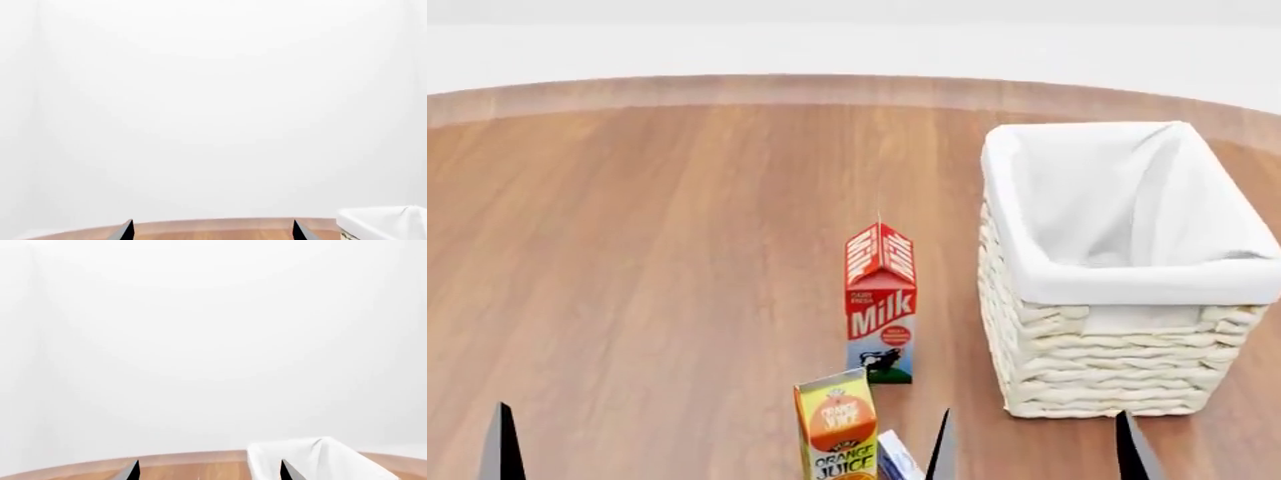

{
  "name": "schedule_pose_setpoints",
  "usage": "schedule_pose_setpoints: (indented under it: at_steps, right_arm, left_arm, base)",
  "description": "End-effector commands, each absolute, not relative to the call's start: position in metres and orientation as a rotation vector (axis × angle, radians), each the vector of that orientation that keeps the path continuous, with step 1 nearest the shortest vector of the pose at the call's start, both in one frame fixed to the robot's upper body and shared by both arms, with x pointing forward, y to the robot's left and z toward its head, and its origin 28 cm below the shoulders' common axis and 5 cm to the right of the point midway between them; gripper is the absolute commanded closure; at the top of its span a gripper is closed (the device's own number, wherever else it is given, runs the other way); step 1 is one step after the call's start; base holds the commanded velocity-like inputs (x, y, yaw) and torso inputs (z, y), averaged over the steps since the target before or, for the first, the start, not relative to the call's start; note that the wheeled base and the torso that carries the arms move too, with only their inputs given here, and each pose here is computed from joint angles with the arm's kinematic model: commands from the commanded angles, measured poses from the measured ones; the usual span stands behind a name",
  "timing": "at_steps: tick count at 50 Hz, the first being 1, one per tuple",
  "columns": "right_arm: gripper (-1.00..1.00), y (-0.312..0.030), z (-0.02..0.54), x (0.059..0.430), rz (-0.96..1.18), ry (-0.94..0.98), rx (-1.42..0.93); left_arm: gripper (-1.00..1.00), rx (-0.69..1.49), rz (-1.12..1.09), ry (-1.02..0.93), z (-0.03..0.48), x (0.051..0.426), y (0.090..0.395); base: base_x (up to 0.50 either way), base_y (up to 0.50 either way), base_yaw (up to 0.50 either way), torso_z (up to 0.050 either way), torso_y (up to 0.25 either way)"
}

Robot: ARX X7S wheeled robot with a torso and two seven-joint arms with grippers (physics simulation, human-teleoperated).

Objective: Pick up the tomato sauce, and put it in the basket.

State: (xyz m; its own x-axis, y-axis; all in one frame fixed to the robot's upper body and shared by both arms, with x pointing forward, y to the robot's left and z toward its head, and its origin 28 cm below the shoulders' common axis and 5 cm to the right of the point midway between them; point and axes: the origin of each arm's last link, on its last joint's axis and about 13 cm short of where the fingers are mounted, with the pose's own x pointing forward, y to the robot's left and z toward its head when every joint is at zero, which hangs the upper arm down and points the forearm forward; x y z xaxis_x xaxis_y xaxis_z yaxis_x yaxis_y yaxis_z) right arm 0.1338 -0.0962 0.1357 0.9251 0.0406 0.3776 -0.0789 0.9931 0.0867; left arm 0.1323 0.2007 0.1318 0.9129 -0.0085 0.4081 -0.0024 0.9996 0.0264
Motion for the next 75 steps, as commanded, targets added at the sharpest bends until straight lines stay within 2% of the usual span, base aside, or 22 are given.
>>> schedule_pose_setpoints:
  at_steps: [1, 4, 13, 14, 17, 18, 19, 20, 32, 48, 75]
  right_arm:
    - [-1.0, -0.095, 0.134, 0.135, 0.065, -0.381, 0.096]
    - [-1.0, -0.096, 0.136, 0.132, 0.089, -0.437, 0.15]
    - [-1.0, -0.099, 0.141, 0.128, 0.088, -0.444, 0.143]
    - [-1.0, -0.113, 0.144, 0.12, 0.16, -0.374, 0.148]
    - [-1.0, -0.128, 0.138, 0.114, 0.121, -0.342, 0.035]
    - [-1.0, -0.16, 0.127, 0.1, 0.166, -0.261, -0.032]
    - [-1.0, -0.183, 0.123, 0.078, 0.068, -0.168, -0.116]
    - [-1.0, -0.19, 0.125, 0.077, 0.037, -0.175, -0.143]
    - [-1.0, -0.195, 0.115, 0.068, 0.032, -0.111, -0.147]
    - [-1.0, -0.193, 0.057, 0.07, 0.091, -0.009, -0.135]
    - [-1.0, -0.185, 0.016, 0.068, 0.097, 0.118, -0.058]
  left_arm:
    - [-1.0, 0.032, -0.007, -0.421, 0.132, 0.132, 0.2]
    - [-1.0, 0.033, -0.006, -0.42, 0.131, 0.132, 0.2]
    - [-1.0, 0.036, 0.008, -0.414, 0.13, 0.136, 0.202]
    - [-1.0, 0.048, 0.014, -0.409, 0.128, 0.137, 0.202]
    - [-1.0, 0.054, 0.017, -0.404, 0.126, 0.138, 0.201]
    - [-1.0, 0.069, 0.019, -0.387, 0.122, 0.141, 0.199]
    - [-1.0, 0.068, 0.021, -0.387, 0.122, 0.142, 0.199]
    - [-1.0, 0.071, 0.023, -0.386, 0.122, 0.142, 0.199]
    - [-1.0, 0.079, 0.017, -0.377, 0.119, 0.143, 0.197]
    - [-1.0, 0.08, 0.016, -0.38, 0.12, 0.142, 0.197]
    - [-1.0, 0.08, 0.017, -0.375, 0.12, 0.143, 0.197]
  base:
    - [0.5, 0.0, 0.0, 0.0, 0.0]
    - [0.33, 0.0, 0.0, 0.0, 0.0]
    - [0.0, 0.0, 0.0, 0.0, 0.001]
    - [0.0, 0.0, 0.0, 0.0, 0.0]
    - [0.0, 0.0, 0.0, 0.0, 0.0]
    - [0.0, 0.0, 0.0, 0.0, 0.0]
    - [0.0, 0.0, 0.0, 0.0, 0.0]
    - [0.0, 0.0, 0.0, 0.0, 0.0]
    - [0.0, 0.0, 0.0, 0.0, 0.0]
    - [0.0, 0.0, 0.0, 0.0, 0.0]
    - [0.0, 0.0, 0.0, 0.0, 0.0]
